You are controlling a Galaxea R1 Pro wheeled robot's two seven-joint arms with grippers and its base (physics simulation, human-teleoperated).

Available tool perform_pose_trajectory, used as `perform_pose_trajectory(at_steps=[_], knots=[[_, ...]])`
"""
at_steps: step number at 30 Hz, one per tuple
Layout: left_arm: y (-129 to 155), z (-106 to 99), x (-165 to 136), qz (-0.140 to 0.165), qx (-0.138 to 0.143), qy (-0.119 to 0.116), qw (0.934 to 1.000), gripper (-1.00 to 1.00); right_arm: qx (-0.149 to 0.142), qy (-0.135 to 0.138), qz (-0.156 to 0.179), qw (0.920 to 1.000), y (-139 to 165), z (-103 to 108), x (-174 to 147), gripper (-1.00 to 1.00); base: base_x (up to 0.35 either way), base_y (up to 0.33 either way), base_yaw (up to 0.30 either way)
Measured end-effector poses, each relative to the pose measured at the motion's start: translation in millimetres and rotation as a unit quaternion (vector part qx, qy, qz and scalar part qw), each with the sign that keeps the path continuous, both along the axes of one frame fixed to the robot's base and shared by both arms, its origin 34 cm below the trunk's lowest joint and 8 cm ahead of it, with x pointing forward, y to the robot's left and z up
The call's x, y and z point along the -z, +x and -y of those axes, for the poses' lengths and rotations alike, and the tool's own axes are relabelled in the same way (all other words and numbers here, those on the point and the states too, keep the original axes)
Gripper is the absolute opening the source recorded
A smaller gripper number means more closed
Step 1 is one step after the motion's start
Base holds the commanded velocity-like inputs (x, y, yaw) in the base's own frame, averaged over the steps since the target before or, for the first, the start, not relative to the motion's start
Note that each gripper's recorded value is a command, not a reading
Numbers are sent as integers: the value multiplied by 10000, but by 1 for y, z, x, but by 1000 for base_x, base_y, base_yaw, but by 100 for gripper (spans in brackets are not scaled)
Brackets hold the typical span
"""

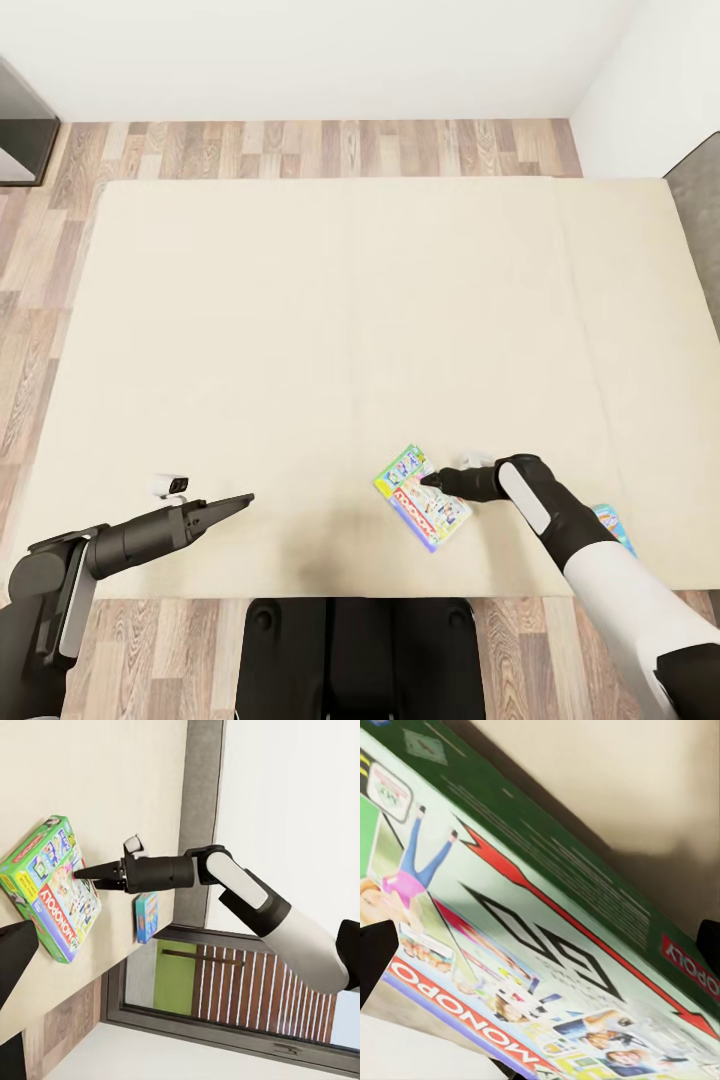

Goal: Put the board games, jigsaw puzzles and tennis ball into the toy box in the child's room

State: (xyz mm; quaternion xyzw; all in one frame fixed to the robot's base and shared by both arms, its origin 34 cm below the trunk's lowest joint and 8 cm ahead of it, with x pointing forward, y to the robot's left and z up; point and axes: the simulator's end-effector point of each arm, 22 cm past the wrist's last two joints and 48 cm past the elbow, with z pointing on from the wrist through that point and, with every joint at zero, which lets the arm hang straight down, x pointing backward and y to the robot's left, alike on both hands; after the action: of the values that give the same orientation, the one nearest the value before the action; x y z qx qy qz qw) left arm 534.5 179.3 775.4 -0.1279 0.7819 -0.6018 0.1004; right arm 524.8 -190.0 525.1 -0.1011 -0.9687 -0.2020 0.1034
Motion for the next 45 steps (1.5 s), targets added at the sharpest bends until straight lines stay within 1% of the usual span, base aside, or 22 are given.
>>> perform_pose_trajectory(at_steps=[13,18,25,30,32,36,39,45], knots=[[0,0,0,3,0,0,10000,100,-4,13,-31,10000,-2,-1,0,100,0,0,0],[0,0,0,3,0,0,10000,100,-2,31,-86,10000,-4,-2,0,100,0,0,0],[0,0,0,6,-4,2,10000,100,48,38,-252,9997,-16,-1,3,100,0,0,0],[0,0,0,6,-6,4,10000,100,65,159,-275,9995,-19,-5,2,100,0,0,0],[0,0,0,3,-6,4,10000,100,119,302,-277,9991,-19,-11,0,100,0,0,0],[0,0,0,2,-6,4,10000,100,140,387,-272,9988,-18,-16,-2,100,0,0,0],[0,0,0,4,-6,4,10000,100,157,494,-273,9983,-18,-28,-4,100,0,0,0],[0,0,0,3,-6,4,10000,100,169,584,-276,9978,-18,-39,-5,100,0,0,0]])
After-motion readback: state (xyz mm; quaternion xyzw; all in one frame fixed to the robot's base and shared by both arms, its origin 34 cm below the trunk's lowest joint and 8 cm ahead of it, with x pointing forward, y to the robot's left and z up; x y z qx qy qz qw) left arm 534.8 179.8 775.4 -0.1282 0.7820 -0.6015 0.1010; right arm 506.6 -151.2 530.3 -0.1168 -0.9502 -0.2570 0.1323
